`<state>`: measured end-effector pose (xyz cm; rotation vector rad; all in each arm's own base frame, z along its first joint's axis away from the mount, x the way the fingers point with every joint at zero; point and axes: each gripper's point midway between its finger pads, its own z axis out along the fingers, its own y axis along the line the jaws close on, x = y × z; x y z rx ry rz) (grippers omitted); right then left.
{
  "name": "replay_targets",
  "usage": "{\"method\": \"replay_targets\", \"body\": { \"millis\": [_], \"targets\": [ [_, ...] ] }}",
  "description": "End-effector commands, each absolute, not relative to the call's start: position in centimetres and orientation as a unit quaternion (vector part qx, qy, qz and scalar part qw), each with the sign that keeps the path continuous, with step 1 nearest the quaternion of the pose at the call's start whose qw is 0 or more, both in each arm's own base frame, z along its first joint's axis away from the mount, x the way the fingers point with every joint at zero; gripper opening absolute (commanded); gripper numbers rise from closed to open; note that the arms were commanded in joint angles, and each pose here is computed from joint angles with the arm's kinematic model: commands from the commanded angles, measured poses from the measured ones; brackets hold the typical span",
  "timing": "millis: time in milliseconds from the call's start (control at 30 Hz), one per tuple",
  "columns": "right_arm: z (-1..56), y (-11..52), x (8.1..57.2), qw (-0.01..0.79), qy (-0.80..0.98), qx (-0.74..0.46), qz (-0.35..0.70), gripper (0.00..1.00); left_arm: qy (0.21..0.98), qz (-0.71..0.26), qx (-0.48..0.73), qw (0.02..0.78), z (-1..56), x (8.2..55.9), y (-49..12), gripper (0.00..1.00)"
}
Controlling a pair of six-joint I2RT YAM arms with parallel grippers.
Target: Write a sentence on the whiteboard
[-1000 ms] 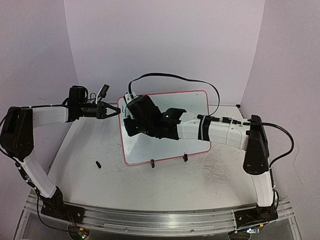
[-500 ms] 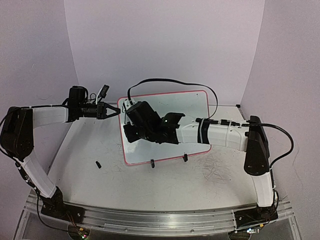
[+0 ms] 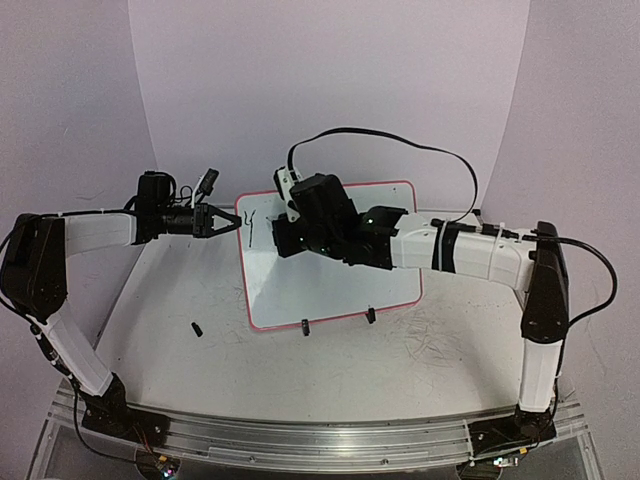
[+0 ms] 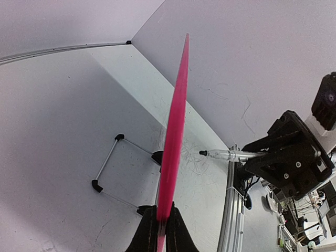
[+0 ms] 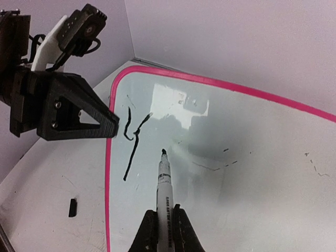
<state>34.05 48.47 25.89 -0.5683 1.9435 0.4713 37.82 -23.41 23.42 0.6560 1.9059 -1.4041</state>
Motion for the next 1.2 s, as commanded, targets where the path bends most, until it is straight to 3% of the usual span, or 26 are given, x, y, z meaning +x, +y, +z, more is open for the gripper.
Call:
{"method": "replay_targets", "body": {
  "millis": [0,1167],
  "targets": [
    [28.0,49.9,34.1,0.529,0.782,-0.246,0.219,0.0,0.705,-0.55,0.276,0.353,26.4,36.7,-23.6,0.0],
    [23.8,50.5,35.2,0.49,0.812,-0.246,0.199,0.0,0.705,-0.552,0.275,0.349,26.1,36.9,-23.6,0.0]
  ]
}}
